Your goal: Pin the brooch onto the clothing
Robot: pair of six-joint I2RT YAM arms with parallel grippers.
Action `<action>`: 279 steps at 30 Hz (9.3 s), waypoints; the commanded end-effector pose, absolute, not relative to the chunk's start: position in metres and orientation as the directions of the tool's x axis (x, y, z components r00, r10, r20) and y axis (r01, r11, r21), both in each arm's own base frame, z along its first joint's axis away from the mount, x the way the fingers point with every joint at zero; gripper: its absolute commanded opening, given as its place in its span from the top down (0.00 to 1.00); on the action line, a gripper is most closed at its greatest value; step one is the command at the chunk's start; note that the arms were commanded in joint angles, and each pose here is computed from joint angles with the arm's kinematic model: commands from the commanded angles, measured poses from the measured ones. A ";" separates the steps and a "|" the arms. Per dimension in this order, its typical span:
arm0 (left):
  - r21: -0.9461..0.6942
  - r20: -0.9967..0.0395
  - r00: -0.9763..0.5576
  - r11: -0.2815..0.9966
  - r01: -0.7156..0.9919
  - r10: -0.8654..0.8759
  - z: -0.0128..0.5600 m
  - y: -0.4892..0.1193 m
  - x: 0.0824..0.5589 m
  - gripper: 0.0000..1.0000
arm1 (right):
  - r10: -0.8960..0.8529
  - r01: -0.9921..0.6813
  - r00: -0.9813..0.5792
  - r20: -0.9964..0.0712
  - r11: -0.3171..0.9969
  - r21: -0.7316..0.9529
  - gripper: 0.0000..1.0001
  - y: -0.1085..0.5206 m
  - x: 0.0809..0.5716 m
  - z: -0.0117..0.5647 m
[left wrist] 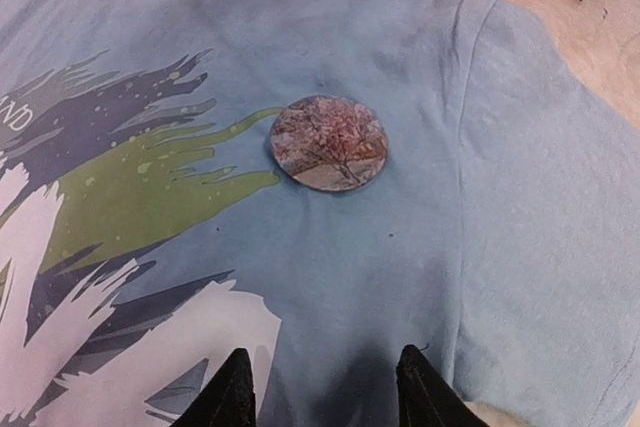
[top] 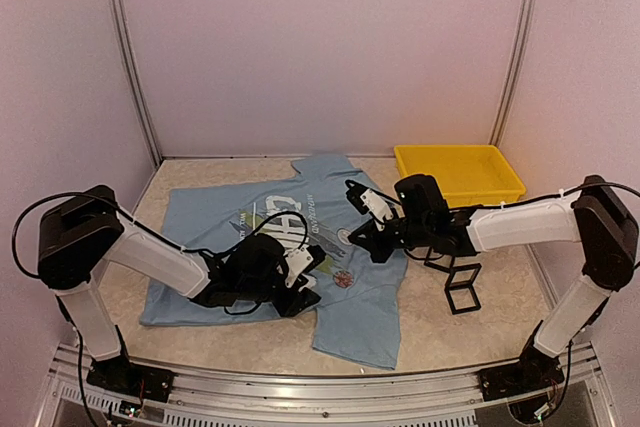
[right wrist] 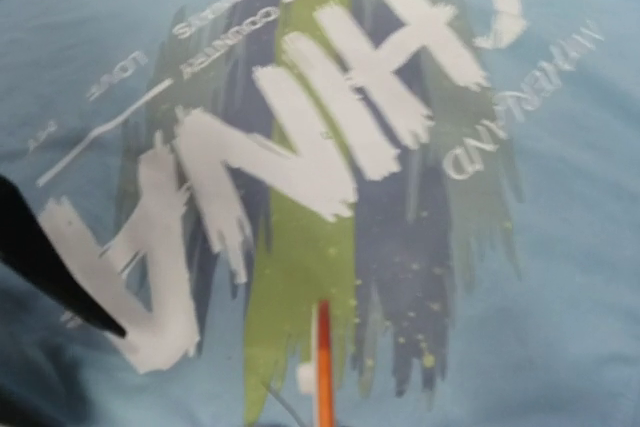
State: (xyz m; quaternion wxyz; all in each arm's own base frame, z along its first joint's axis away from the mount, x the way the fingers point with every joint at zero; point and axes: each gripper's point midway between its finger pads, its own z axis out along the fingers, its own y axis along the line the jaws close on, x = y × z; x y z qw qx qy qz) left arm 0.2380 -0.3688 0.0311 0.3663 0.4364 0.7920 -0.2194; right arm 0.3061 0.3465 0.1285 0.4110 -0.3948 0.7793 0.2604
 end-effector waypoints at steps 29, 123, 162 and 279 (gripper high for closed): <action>-0.024 -0.818 -0.265 0.430 0.902 0.510 0.024 -0.369 0.227 1.00 | -0.463 -0.943 0.145 -0.875 0.204 -0.264 1.00 0.394 0.278 0.093; 0.017 -0.891 -0.124 0.303 0.953 0.438 0.060 -0.355 0.229 0.69 | -0.354 -0.964 0.255 -0.900 -0.014 -0.267 1.00 0.412 0.220 0.076; -0.037 -0.912 -0.123 0.220 0.975 0.392 0.063 -0.371 0.217 1.00 | -0.349 -0.963 0.260 -0.900 -0.024 -0.269 1.00 0.413 0.218 0.078; -0.129 -0.873 -0.222 0.233 0.964 0.434 0.100 -0.370 0.195 1.00 | -0.272 -0.985 -0.020 -0.962 -0.160 0.065 0.58 0.414 0.213 0.092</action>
